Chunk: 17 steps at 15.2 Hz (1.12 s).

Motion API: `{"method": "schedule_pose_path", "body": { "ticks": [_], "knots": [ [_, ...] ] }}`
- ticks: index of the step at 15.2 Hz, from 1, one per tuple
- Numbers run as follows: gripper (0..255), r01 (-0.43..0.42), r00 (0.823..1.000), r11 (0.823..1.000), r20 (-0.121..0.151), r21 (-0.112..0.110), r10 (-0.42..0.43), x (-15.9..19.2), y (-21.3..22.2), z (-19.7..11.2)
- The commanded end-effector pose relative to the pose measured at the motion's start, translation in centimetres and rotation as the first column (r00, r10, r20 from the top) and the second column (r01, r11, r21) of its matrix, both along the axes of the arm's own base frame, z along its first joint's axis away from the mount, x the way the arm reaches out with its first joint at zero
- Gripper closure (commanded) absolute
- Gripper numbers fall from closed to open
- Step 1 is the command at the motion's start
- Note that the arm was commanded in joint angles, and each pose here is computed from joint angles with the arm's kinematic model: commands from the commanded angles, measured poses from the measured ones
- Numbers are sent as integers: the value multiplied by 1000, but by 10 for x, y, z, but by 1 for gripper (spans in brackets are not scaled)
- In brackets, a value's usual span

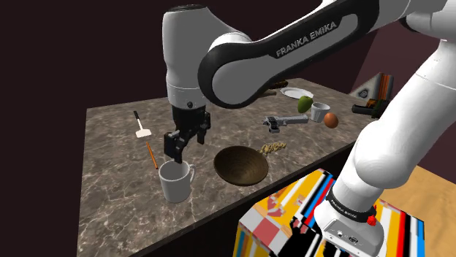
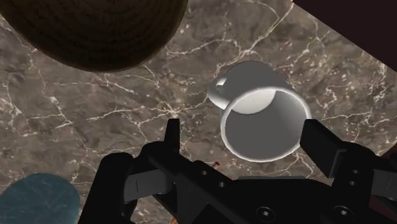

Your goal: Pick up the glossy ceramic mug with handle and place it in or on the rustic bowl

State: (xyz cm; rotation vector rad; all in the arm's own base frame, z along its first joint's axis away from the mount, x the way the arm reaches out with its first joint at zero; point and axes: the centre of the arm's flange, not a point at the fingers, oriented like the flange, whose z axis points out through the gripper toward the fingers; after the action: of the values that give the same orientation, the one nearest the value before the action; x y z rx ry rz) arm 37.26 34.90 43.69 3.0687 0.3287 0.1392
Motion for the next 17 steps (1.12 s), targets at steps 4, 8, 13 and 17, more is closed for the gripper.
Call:
{"method": "schedule_pose_path", "body": {
  "ticks": [4,8,13,17],
  "knots": [
    [0,0,1000,1000,-10,0,0,8,59,-34],
    [0,0,1000,1000,-14,-1,0,12,80,-56],
    [0,0,1000,1000,-14,-1,0,14,78,-83],
    [0,0,1000,1000,-14,-1,0,14,78,-86]
  ]
}}
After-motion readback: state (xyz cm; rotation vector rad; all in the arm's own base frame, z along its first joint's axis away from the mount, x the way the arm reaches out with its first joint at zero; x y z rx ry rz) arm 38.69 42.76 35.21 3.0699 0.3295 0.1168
